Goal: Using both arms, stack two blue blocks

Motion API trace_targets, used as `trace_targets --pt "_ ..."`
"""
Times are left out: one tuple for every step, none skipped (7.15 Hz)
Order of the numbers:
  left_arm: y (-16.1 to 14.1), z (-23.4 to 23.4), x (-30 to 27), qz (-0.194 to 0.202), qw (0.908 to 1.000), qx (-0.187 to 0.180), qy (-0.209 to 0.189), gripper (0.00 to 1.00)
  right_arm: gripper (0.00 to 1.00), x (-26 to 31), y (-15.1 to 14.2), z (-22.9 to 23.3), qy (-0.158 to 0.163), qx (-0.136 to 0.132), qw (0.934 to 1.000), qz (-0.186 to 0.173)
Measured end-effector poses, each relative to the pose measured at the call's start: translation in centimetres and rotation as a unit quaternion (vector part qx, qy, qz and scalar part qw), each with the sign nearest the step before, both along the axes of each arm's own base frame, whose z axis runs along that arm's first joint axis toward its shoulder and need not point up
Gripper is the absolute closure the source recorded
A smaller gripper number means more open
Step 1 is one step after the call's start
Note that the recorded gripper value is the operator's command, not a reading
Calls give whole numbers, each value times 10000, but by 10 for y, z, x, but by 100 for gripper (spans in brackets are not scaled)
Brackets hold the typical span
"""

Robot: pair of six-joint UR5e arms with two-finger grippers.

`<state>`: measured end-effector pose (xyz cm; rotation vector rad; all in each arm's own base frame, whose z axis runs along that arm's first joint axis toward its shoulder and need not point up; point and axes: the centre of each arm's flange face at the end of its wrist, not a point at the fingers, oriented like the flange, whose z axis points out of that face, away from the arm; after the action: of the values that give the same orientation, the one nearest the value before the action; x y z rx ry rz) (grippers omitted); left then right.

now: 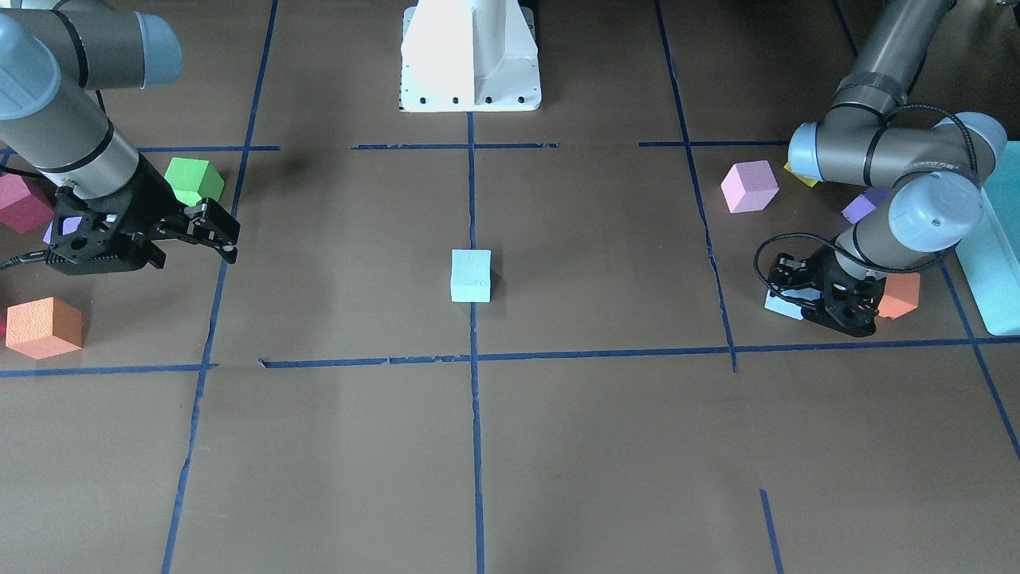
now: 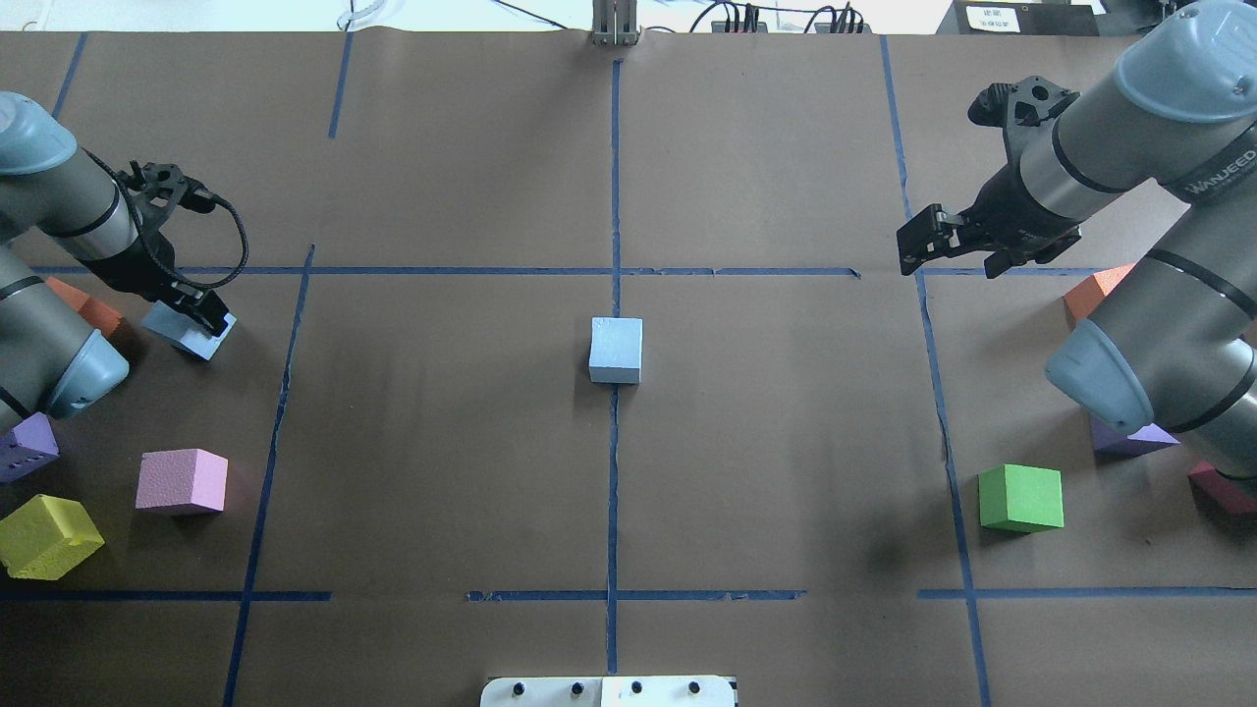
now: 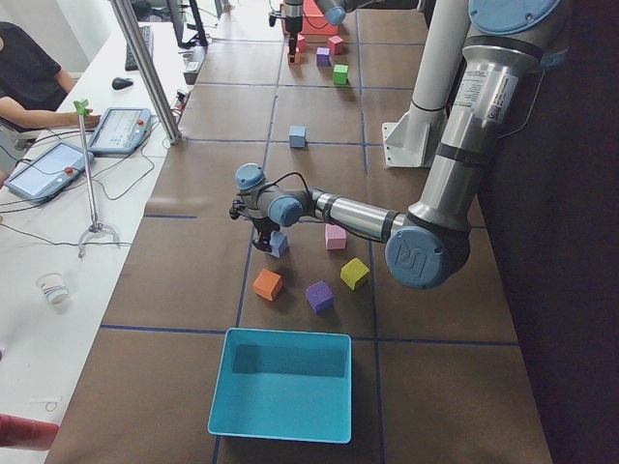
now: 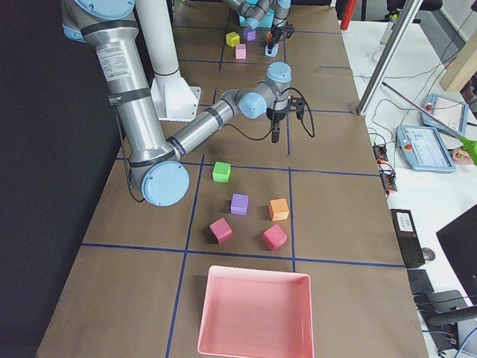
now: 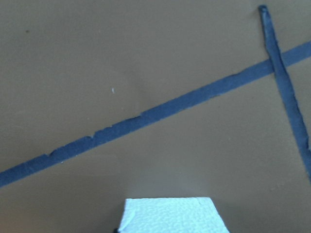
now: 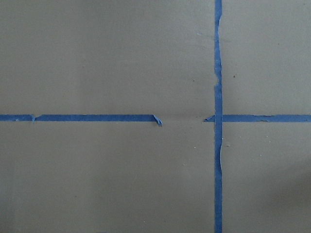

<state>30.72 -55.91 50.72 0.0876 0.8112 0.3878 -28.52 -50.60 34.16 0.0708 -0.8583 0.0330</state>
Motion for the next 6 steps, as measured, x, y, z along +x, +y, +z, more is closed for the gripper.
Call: trace_targets --pt "-6 -51 10 -371 9989 -242 120 73 0 1 0 -2 -7 20 10000 3" --pt "-5 -123 38 -723 9952 -611 247 75 0 2 -1 -1 5 27 10000 18" --pt "9 -188 78 -852 9916 -912 340 75 0 6 -3 0 20 35 10000 58" --pt "26 -244 120 -938 9885 -1116 401 75 0 20 -3 4 28 39 9999 134" --pt "37 -288 162 -1070 9860 -1212 402 75 0 38 5 9 36 51 9998 201" --pt "41 -323 199 -1221 9836 -1275 365 74 0 55 16 14 42 71 9997 240"
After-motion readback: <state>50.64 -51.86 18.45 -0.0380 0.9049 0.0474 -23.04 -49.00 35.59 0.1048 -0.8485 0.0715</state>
